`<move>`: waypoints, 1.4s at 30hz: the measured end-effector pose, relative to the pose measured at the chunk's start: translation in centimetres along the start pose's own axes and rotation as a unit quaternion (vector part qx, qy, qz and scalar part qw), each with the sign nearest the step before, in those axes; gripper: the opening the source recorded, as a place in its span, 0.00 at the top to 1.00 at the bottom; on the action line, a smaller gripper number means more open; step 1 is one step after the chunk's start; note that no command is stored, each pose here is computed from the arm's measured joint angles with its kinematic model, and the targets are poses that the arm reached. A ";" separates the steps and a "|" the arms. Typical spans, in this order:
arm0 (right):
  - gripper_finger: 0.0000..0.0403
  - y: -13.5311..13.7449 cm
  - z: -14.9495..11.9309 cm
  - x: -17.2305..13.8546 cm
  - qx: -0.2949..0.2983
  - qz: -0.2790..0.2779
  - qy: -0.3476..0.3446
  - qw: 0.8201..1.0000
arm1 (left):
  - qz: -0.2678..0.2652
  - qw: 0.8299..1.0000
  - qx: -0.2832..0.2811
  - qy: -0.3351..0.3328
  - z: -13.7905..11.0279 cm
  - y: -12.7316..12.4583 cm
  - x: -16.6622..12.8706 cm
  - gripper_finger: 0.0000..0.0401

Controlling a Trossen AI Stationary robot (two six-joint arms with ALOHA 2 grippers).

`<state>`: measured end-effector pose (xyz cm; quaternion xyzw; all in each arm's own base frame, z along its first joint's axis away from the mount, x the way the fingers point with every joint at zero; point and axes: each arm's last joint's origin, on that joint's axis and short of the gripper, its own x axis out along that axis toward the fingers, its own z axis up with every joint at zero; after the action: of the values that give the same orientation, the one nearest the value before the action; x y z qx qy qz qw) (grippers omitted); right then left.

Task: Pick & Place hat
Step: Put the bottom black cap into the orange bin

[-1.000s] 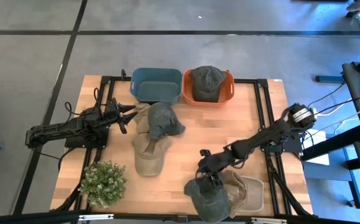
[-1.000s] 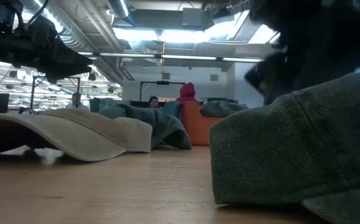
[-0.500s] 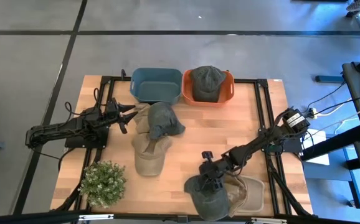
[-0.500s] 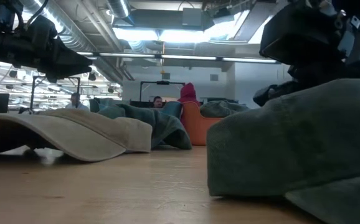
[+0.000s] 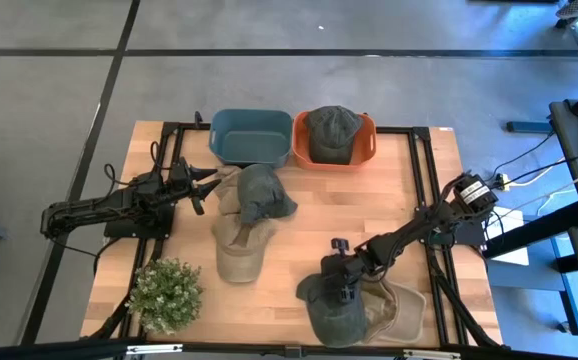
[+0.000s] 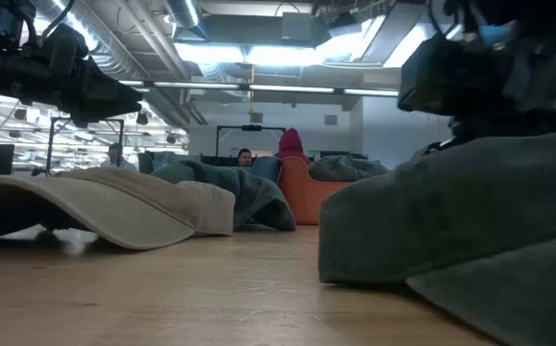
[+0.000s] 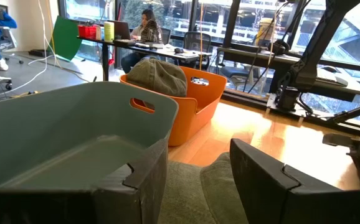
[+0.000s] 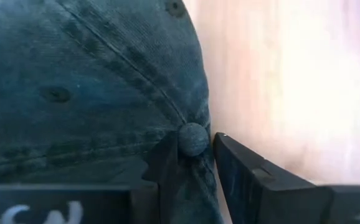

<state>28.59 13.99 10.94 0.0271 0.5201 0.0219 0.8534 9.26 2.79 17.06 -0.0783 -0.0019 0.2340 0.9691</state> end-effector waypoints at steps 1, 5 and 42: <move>0.74 -0.2 0.1 0.0 0.003 -0.002 0.000 1.000 | 0.000 1.000 0.000 0.000 0.0 0.0 0.0 0.58; 0.86 -0.8 0.3 0.1 0.008 -0.021 -0.007 1.000 | 0.000 1.000 0.000 0.000 0.0 0.0 0.0 0.58; 1.00 -4.6 12.4 -21.3 -0.151 -0.446 -0.019 0.882 | 0.002 1.000 0.003 0.011 -0.2 0.0 0.2 0.58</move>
<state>29.85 7.67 35.19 -0.3365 0.4512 -0.2828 0.7767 9.40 2.83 16.89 -0.0779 0.0094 0.2350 0.9688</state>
